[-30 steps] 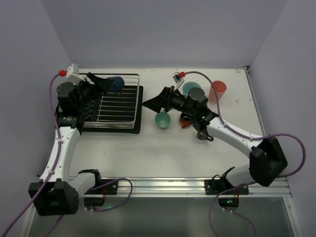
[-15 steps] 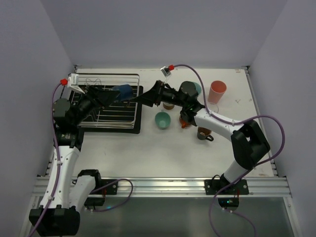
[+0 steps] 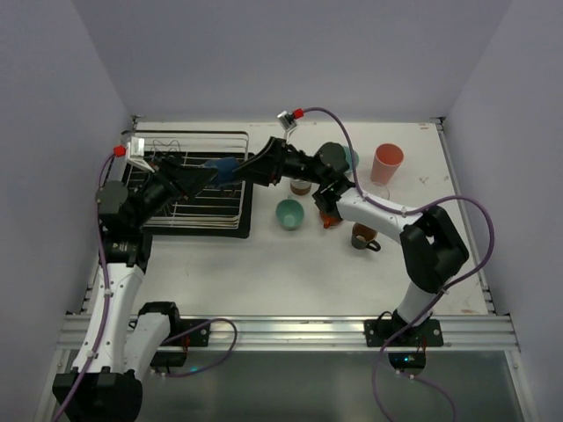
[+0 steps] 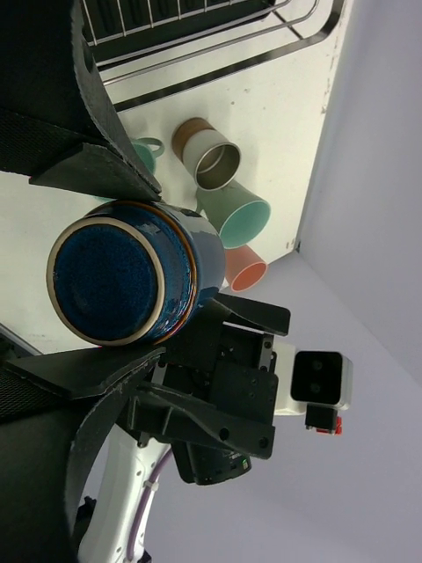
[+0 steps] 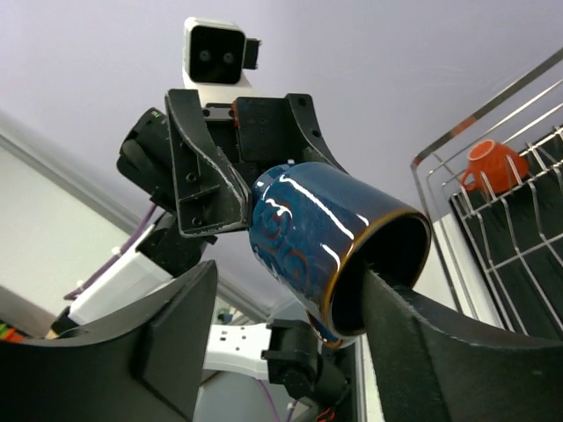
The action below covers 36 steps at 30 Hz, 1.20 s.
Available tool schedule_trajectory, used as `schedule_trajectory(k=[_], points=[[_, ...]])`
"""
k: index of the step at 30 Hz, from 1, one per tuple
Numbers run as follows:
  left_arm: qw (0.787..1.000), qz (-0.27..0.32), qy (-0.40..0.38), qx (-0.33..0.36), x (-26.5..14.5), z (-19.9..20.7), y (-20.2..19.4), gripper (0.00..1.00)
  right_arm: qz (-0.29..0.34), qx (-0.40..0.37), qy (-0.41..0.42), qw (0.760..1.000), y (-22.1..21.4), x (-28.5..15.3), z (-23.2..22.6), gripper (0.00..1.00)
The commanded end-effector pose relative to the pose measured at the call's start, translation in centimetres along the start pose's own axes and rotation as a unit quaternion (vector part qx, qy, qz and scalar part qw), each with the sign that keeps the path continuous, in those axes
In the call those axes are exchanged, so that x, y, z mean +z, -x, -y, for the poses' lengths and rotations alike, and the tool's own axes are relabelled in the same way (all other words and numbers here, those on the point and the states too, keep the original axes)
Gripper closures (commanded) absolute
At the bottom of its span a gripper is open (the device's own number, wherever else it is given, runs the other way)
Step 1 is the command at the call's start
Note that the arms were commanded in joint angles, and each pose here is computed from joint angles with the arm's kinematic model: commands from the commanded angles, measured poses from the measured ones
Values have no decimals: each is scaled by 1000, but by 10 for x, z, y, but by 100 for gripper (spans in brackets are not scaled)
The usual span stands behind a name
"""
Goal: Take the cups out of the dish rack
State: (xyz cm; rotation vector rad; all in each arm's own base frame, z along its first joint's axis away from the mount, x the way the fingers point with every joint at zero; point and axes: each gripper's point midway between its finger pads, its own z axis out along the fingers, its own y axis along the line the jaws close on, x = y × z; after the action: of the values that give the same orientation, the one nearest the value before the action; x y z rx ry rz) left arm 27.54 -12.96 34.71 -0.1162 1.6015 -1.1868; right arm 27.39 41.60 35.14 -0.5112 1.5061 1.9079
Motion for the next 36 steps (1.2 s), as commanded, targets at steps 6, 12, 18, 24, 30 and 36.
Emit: schedule_trajectory(k=[6, 12, 18, 24, 30, 36], points=[[995, -37, -79, -57, -7, 32, -17, 100, -3, -3, 105, 994, 6, 11, -43, 53], [994, -39, -84, -58, -10, 33, -21, 90, 20, 6, 138, 990, 7, 5, -57, 91], [998, -35, -58, -15, -9, 32, -12, 20, 37, -6, 129, 991, 2, -14, -73, 100], [990, -5, 83, 116, -18, 9, 22, 2, 9, -47, 26, 999, -29, -52, -74, 100], [954, 17, 230, 192, -49, -38, 34, 0, -72, -75, -284, 953, -91, -137, 17, 100], [931, 20, 305, 202, -73, -79, 17, 0, -130, -57, -489, 860, -143, -238, 72, 100]])
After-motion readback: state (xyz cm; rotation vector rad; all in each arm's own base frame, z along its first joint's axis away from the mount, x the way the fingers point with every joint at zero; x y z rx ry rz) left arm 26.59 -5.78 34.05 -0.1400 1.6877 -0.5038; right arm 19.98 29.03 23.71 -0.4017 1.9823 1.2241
